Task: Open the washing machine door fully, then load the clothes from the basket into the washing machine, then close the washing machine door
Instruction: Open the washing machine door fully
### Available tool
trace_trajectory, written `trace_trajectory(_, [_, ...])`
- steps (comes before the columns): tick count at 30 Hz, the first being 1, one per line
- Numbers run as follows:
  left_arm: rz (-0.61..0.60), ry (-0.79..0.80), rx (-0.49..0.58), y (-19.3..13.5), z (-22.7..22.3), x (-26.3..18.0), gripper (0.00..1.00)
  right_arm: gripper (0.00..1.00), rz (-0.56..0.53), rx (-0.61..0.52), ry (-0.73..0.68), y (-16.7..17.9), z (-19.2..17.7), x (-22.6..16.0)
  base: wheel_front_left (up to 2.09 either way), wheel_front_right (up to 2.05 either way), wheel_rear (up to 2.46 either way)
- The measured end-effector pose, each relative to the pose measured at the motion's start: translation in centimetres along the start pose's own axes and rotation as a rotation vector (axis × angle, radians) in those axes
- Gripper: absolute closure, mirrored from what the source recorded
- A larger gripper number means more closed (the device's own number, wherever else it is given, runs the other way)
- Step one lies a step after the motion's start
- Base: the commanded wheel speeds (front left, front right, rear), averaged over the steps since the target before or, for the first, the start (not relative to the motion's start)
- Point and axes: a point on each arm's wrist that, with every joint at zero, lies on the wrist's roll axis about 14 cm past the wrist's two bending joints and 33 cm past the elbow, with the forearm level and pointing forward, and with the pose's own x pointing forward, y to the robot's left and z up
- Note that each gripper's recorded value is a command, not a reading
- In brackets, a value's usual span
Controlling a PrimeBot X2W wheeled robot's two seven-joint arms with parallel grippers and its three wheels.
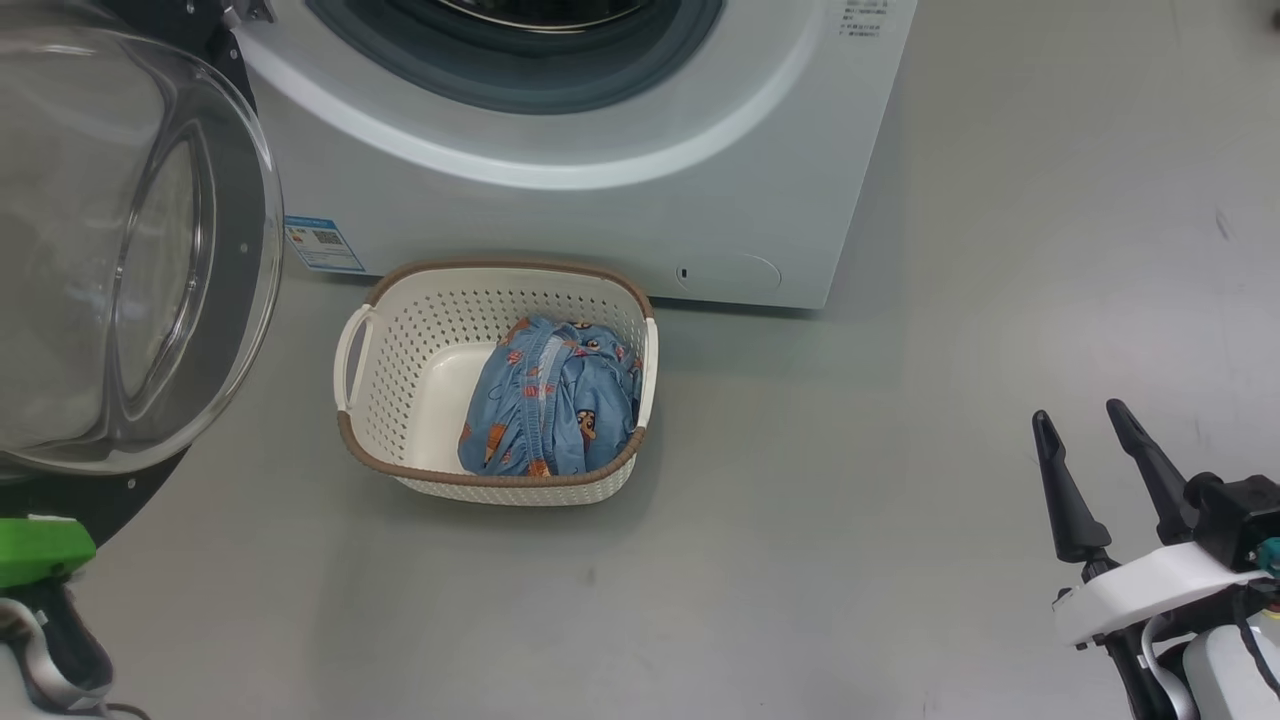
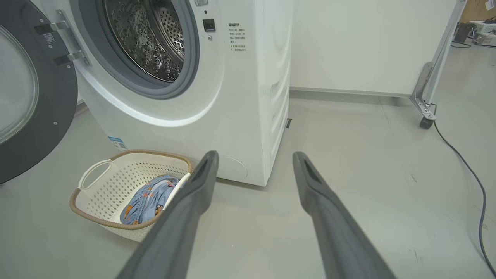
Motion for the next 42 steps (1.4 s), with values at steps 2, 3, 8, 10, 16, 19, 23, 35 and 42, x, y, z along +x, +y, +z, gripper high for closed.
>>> trace_trajectory(2, [-0.035, -0.008, 0.019, -0.7, 0.4, -0.4, 1.0, 0.0, 0.005, 0.001, -0.005, 0.3, 0.2, -0.1, 0.0, 0.0, 0.0])
trace_trajectory(3, [-0.054, -0.008, 0.025, -1.0, 0.4, -0.7, 1.0, 0.0, 0.005, 0.002, -0.008, 0.4, 0.3, -0.2, 0.0, 0.0, 0.0])
trace_trajectory(8, [-0.155, -0.02, 0.034, -3.5, 1.1, -2.1, 1.0, 0.0, -0.006, 0.006, -0.025, 0.6, 1.0, -1.0, 0.0, 0.0, 0.0])
trace_trajectory(10, [-0.196, -0.01, 0.029, -4.5, 0.8, -2.8, 0.94, 0.0, -0.016, 0.011, -0.029, 0.6, 1.1, -1.4, 0.0, 0.0, 0.0])
trace_trajectory(16, [-0.301, 0.028, 0.02, -7.1, -0.2, -4.8, 0.0, 0.0, -0.046, 0.017, -0.044, 0.3, 1.5, -2.5, 0.0, 0.0, 0.0])
trace_trajectory(19, [-0.329, 0.037, 0.016, -7.9, -0.5, -5.4, 0.0, 0.0, -0.055, 0.022, -0.054, 0.2, 1.8, -2.8, 0.0, 0.0, 0.0])
trace_trajectory(23, [-0.378, 0.063, -0.017, -9.4, -1.1, -6.4, 0.0, 0.0, -0.084, 0.024, -0.076, -0.4, 2.5, -3.5, 0.0, 0.0, 0.0])
trace_trajectory(35, [-0.541, 0.154, -0.051, -14.0, -3.5, -10.1, 0.0, 0.0, -0.173, -0.006, -0.136, -2.6, 4.4, -6.2, 0.0, 0.0, 0.0])
trace_trajectory(42, [-0.639, 0.221, -0.041, -16.2, -5.2, -12.9, 0.0, 0.0, -0.224, -0.02, -0.159, -3.8, 5.0, -7.9, 0.0, 0.0, 0.0])
